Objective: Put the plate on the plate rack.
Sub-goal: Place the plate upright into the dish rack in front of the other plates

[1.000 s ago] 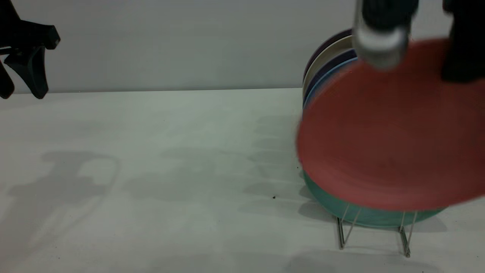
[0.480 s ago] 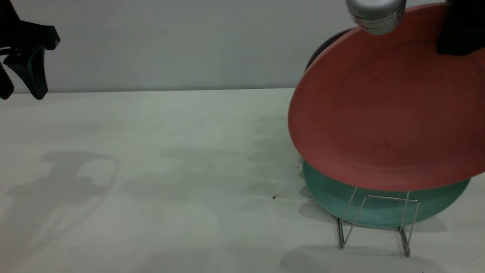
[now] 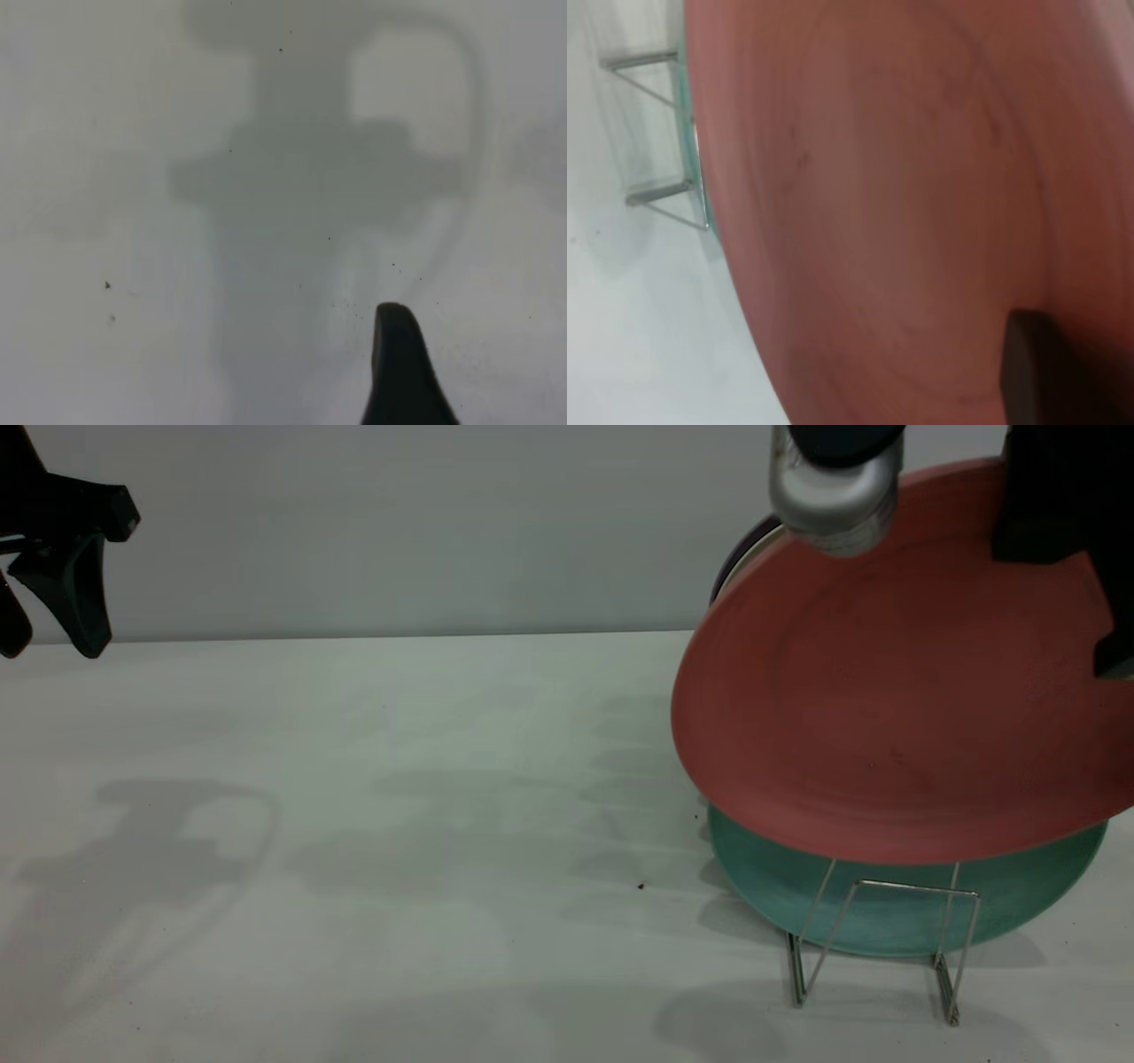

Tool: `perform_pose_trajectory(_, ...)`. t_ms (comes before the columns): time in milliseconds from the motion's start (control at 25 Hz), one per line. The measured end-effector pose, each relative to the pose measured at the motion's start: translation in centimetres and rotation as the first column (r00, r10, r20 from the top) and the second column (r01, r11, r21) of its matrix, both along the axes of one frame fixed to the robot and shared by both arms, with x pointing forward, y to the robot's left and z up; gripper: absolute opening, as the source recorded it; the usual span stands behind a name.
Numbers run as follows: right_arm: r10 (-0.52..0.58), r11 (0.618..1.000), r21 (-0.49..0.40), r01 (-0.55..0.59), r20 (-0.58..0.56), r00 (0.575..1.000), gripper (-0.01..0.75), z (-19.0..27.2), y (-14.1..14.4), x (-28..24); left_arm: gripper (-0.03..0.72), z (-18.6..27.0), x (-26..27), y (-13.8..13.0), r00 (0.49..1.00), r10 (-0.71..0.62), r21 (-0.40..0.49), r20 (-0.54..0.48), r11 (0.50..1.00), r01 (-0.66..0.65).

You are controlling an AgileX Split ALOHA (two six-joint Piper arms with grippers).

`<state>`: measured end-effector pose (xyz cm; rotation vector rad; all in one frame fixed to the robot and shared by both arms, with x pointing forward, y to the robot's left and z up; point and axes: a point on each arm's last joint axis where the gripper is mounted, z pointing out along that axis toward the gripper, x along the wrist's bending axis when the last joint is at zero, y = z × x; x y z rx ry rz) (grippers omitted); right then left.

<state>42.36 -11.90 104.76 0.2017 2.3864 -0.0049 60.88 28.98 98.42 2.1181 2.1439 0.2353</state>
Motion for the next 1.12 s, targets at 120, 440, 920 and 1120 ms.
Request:
perform_pose_trajectory(120,-0.036,0.999,0.017,0.036,-0.004,0.999,0.079,-0.2,-0.6,0.9,0.487,0.0,0.0,0.0,1.000,0.000,-0.002,0.000,1.000,0.000)
perform_pose_trajectory(440,-0.056,0.995,0.082,0.057,-0.019,0.998,0.079,-0.3,-1.0,1.7,0.487,0.0,0.0,0.0,1.000,-0.001,-0.001,0.000,1.000,0.001)
perform_pose_trajectory(920,-0.062,0.996,0.058,0.065,-0.046,0.997,0.079,-1.8,-0.6,2.7,0.487,0.0,0.0,0.0,1.000,-0.001,-0.003,0.003,1.000,0.001)
perform_pose_trajectory(1120,-0.116,0.990,0.079,0.120,-0.061,0.991,0.079,-2.0,-1.6,3.5,0.487,0.0,0.0,0.0,1.000,0.000,-0.005,0.004,1.000,0.000)
